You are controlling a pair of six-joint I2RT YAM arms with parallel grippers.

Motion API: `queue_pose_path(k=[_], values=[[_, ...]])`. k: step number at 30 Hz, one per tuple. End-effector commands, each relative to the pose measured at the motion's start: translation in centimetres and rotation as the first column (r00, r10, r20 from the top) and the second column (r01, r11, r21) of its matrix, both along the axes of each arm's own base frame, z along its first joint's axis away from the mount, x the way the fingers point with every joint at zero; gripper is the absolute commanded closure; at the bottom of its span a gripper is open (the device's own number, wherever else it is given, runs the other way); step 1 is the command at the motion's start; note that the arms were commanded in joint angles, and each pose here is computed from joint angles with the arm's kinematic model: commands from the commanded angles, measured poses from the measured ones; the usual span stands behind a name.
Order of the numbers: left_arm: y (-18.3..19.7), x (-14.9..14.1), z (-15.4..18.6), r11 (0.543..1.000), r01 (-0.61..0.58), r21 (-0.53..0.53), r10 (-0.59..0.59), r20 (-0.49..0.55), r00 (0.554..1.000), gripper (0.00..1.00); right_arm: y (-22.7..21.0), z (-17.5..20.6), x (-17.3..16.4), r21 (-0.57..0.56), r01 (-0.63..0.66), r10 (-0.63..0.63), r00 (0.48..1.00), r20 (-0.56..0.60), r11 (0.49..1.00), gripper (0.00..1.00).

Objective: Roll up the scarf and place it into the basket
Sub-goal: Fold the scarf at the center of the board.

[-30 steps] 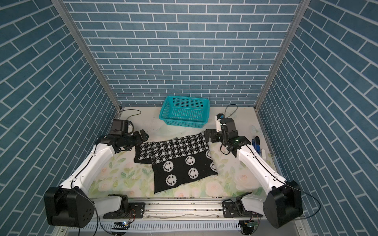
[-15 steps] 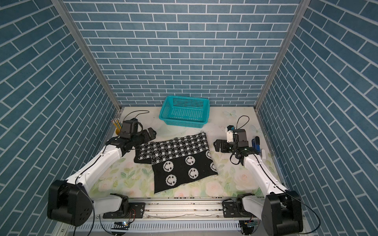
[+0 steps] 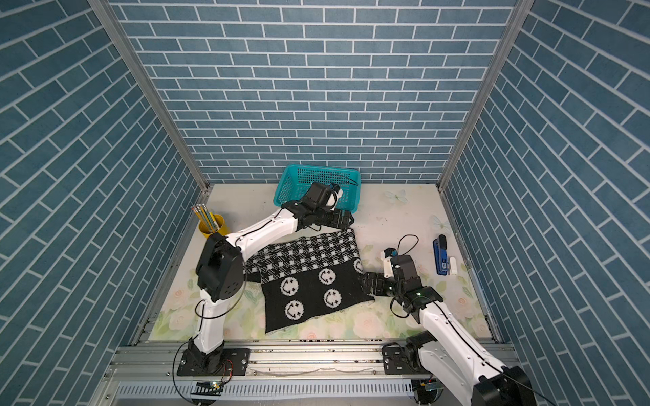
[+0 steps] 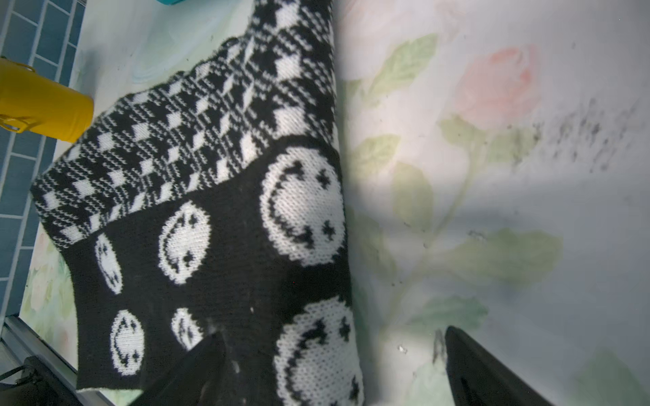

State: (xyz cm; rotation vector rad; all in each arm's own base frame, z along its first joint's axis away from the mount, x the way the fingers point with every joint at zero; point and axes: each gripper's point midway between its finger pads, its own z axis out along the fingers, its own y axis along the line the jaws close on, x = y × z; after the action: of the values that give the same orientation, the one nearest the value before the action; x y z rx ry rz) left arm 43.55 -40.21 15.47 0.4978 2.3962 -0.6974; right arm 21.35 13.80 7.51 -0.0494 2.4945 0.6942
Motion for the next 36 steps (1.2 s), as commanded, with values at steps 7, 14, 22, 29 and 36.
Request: queue_pose_path(k=[7,14,22,29,36], values=[[-3.1,0.1,-2.9,0.997,0.073,0.033,-0.071,-0.064,0.995,0.0,-0.3,-3.3,-1.1,0.007,0.079,-0.078,0.992,-0.101,0.997,0.09],[-4.9,-0.7,-7.0,0.989,0.125,0.075,-0.115,-0.127,0.985,0.0,1.1,-3.7,-2.5,0.072,0.045,-0.036,0.992,-0.121,0.996,0.6],[-4.2,0.3,-10.2,0.984,0.093,0.152,-0.076,-0.116,0.99,0.0,2.2,-4.3,-3.9,0.074,0.006,0.004,0.99,-0.138,0.997,1.0],[-4.8,0.6,-11.4,0.983,0.104,0.152,-0.087,-0.111,0.99,0.23,2.6,-4.1,-4.2,0.073,-0.01,0.02,0.991,-0.133,0.997,1.0],[-4.5,0.2,-11.3,0.978,0.12,0.17,-0.099,-0.126,0.987,0.88,2.7,-2.8,-3.7,0.059,-0.008,0.015,0.994,-0.108,0.998,1.0]])
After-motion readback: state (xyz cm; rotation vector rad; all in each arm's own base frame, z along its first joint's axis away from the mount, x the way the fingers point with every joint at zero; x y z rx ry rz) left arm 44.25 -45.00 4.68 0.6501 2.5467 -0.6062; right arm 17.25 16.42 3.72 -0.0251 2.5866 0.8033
